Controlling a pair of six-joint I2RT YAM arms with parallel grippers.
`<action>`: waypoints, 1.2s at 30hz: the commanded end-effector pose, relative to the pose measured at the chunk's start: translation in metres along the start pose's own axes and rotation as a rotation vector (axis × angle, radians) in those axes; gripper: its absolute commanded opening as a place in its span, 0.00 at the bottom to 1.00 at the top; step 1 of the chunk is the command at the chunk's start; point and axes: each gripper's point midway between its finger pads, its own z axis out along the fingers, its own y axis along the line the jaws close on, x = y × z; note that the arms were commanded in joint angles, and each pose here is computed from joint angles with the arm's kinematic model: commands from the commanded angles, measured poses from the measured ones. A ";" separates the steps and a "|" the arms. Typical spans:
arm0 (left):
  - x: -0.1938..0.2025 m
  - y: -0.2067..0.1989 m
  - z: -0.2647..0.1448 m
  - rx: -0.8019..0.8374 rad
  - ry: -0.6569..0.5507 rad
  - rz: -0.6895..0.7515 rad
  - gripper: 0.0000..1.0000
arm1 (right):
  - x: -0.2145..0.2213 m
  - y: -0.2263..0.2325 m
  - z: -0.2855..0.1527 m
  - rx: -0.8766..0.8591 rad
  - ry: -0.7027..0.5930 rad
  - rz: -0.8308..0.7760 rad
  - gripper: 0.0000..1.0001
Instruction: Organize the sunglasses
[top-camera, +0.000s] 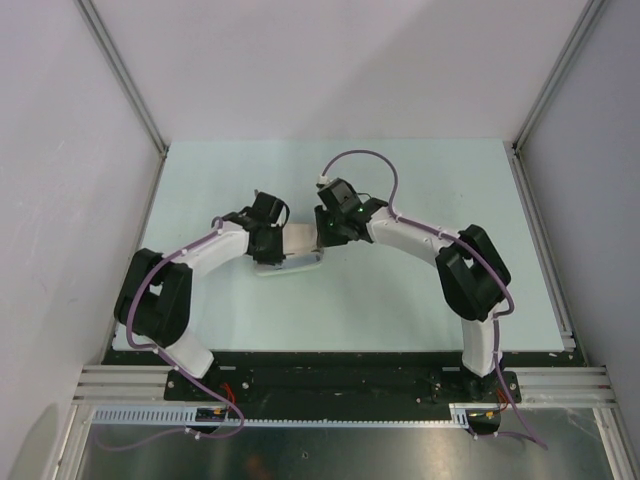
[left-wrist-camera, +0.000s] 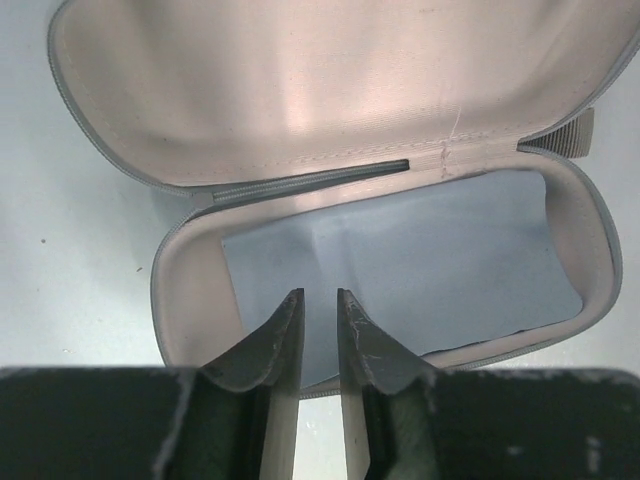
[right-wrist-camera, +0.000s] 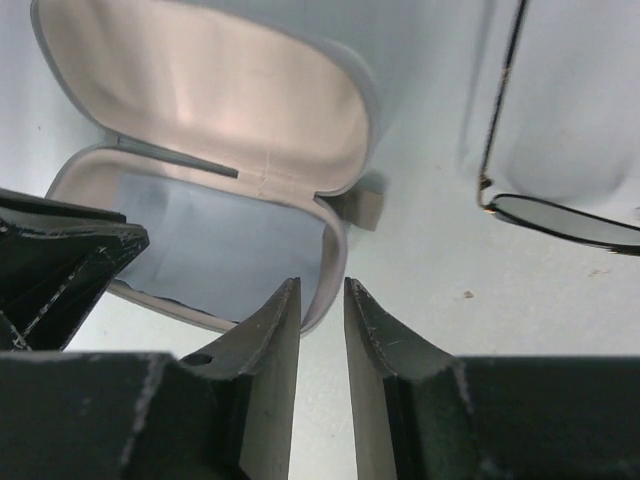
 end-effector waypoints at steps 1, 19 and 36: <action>-0.025 -0.009 -0.021 0.025 -0.076 0.015 0.25 | -0.044 -0.007 -0.032 -0.008 -0.118 0.050 0.31; -0.115 0.001 -0.111 -0.058 -0.429 0.048 0.98 | -0.116 -0.194 -0.020 0.381 -0.135 -0.104 0.50; -0.135 0.011 -0.130 -0.017 -0.475 -0.035 1.00 | -0.096 -0.207 0.029 0.227 0.036 -0.213 0.33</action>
